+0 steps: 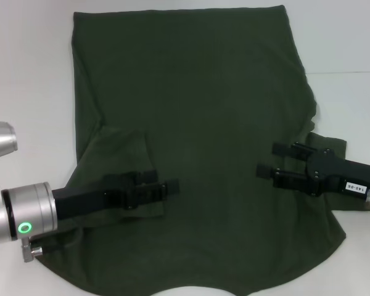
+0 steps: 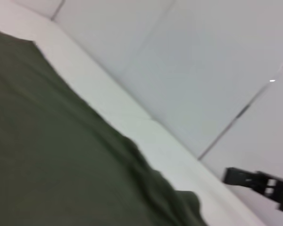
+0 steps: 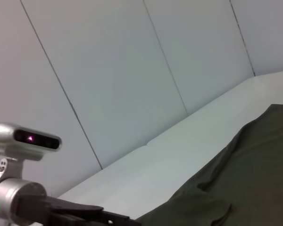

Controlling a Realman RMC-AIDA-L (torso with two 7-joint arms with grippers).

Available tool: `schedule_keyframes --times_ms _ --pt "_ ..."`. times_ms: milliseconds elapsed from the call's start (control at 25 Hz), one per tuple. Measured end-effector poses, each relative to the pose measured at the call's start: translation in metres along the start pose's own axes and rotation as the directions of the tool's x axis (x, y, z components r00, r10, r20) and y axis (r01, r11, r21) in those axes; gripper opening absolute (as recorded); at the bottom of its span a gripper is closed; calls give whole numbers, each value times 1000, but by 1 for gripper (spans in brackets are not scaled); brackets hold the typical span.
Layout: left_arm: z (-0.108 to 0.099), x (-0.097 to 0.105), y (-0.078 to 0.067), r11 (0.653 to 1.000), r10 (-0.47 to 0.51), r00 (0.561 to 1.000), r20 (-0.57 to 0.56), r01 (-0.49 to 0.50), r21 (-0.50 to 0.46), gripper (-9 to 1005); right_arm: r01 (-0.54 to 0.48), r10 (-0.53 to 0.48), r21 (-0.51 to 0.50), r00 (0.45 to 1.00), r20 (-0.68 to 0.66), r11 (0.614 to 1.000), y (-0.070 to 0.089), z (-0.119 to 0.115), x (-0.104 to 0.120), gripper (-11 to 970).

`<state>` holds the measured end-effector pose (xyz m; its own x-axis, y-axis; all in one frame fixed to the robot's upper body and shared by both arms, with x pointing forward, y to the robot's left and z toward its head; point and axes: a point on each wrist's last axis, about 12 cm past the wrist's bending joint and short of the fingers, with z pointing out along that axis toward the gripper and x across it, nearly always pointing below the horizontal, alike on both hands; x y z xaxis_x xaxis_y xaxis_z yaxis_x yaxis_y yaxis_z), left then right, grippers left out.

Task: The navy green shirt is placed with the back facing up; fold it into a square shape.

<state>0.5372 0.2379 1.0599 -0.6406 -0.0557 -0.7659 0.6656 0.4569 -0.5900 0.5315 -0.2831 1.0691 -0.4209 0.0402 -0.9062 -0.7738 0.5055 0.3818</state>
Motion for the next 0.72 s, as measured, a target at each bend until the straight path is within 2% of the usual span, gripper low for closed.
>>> schedule_keyframes --times_ms 160,320,400,440,480,600,720 --pt "-1 2 -3 999 40 999 -3 -40 23 818 -48 48 13 999 -3 999 -3 -7 -3 773" --pt "2 5 -11 987 132 991 -23 -129 97 817 -162 163 48 986 -20 986 -13 -21 -13 771" --pt "4 9 -17 969 205 978 -27 -199 147 817 -221 224 79 974 -21 972 -19 -33 -20 771" --pt "4 10 -19 959 239 971 -27 -231 165 817 -268 271 117 962 -13 956 -25 -43 -26 771" --pt "5 12 -21 949 268 963 -29 -259 181 817 -268 271 117 962 -13 956 -25 -43 -26 770" --pt "7 19 -25 919 347 937 -42 -331 216 816 -351 355 192 935 12 916 -35 -59 -37 769" --pt "9 25 -26 893 405 913 -54 -382 236 814 -429 436 274 899 37 861 -46 -71 -42 768"
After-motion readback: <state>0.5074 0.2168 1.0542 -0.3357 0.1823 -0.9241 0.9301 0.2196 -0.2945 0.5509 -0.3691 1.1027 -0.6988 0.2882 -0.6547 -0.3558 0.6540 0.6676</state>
